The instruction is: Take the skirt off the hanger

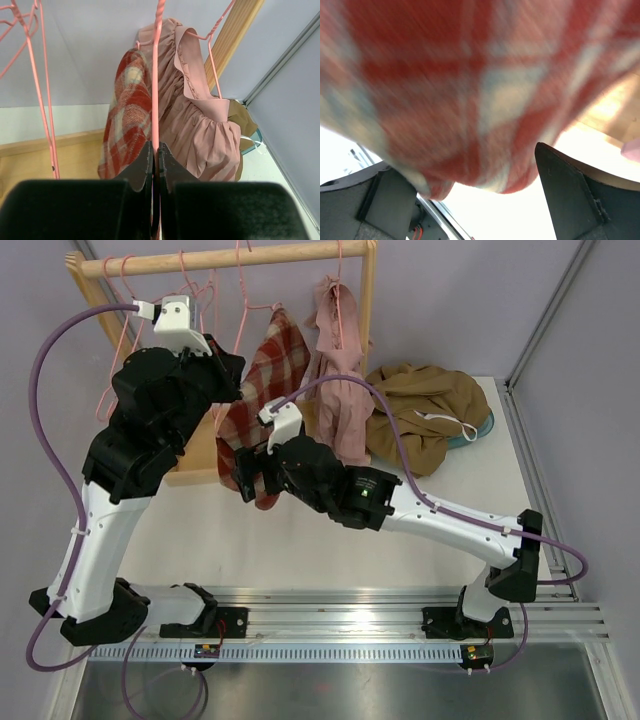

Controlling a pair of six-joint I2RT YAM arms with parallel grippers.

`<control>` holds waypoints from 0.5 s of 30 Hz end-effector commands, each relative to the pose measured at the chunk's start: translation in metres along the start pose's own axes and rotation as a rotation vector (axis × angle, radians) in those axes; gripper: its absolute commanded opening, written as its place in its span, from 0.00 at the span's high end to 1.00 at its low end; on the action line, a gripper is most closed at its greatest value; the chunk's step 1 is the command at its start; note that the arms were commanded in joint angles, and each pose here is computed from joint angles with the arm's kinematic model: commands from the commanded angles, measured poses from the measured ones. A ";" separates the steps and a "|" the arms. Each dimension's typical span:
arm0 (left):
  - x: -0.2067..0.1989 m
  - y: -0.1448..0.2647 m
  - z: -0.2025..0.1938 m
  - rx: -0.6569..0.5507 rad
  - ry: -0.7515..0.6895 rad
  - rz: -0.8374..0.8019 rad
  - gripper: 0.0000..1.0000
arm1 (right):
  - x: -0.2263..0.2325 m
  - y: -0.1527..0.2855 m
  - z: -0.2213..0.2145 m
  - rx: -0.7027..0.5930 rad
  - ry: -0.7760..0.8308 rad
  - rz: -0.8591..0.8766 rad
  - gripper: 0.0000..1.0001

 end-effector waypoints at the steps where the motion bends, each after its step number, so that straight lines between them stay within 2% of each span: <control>1: 0.006 0.023 0.049 -0.181 0.032 0.003 1.00 | -0.010 0.020 0.003 -0.040 -0.010 -0.028 0.02; 7: 0.006 0.025 0.056 -0.197 0.039 -0.003 1.00 | -0.021 0.019 -0.028 0.013 -0.021 -0.044 0.01; 15: 0.004 0.025 0.066 -0.210 0.041 -0.011 1.00 | -0.021 0.014 -0.047 0.051 -0.011 -0.041 0.01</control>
Point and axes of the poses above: each gripper's point midway between its finger pads, its own y axis back along the fingers, its own x axis along the line the jaws close on, z = x × y, the point moved 3 cm from there along y, back along the fingers, and after that the axes turned 11 degrees about -y, right-handed, at the moved point
